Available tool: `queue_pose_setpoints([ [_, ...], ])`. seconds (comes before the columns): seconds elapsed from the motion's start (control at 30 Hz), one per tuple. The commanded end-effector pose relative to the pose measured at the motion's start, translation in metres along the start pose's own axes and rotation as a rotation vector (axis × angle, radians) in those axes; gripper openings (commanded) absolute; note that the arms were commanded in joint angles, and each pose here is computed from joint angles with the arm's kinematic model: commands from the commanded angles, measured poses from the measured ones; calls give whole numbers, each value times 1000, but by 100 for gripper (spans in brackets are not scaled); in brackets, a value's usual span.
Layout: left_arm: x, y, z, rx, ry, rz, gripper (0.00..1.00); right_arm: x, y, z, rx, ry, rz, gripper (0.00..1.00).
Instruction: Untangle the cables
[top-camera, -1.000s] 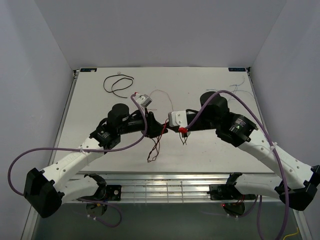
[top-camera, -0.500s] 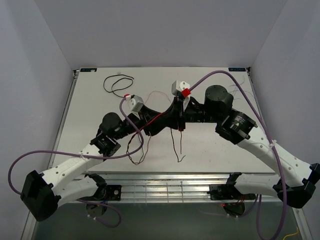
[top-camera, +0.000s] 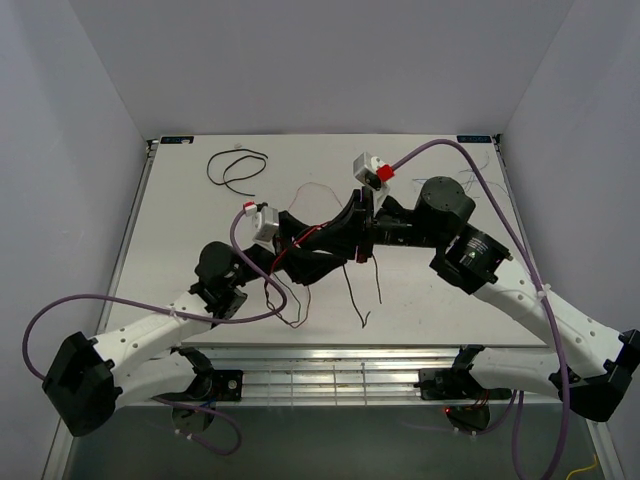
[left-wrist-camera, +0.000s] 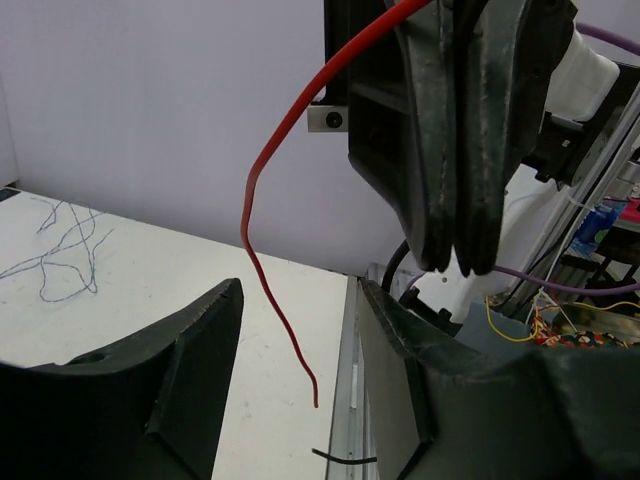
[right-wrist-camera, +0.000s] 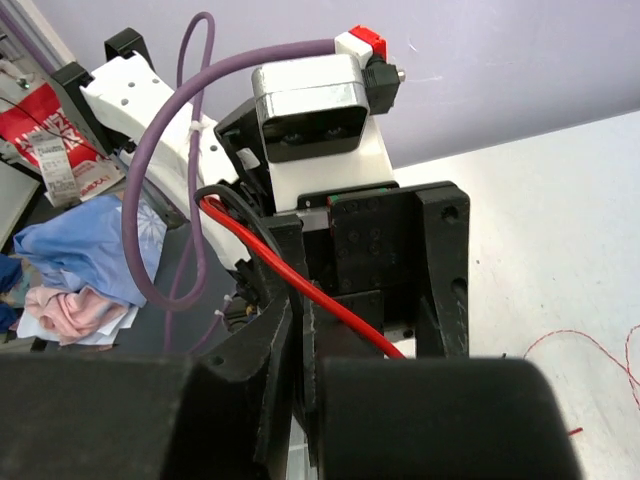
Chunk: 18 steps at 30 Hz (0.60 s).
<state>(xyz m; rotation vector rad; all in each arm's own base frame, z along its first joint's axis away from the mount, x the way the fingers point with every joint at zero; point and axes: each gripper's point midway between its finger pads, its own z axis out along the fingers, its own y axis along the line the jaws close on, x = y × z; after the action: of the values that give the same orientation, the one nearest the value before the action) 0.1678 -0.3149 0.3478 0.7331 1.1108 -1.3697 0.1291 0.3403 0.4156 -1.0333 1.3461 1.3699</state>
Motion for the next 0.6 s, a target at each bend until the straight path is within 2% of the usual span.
queue_pose_setpoints([
  [0.0, -15, -11, 10, 53, -73, 31, 61, -25, 15, 1, -74, -102, 10, 8],
  [0.07, -19, -10, 17, 60, -88, 41, 67, -21, 14, 4, -83, -103, 46, 8],
  [0.2, -28, 4, 28, -2, -138, 60, 68, -25, 21, 6, -147, -154, 67, 8],
  [0.27, -35, 11, 32, -41, -169, 84, 74, -25, 26, 8, -179, -168, 124, 8],
  [0.4, -54, 26, 37, -109, -240, 135, 75, -15, 24, 13, -206, -162, 187, 8],
  [0.57, -62, 30, 41, -130, -262, 157, 75, -16, 25, 17, -239, -182, 212, 8],
])
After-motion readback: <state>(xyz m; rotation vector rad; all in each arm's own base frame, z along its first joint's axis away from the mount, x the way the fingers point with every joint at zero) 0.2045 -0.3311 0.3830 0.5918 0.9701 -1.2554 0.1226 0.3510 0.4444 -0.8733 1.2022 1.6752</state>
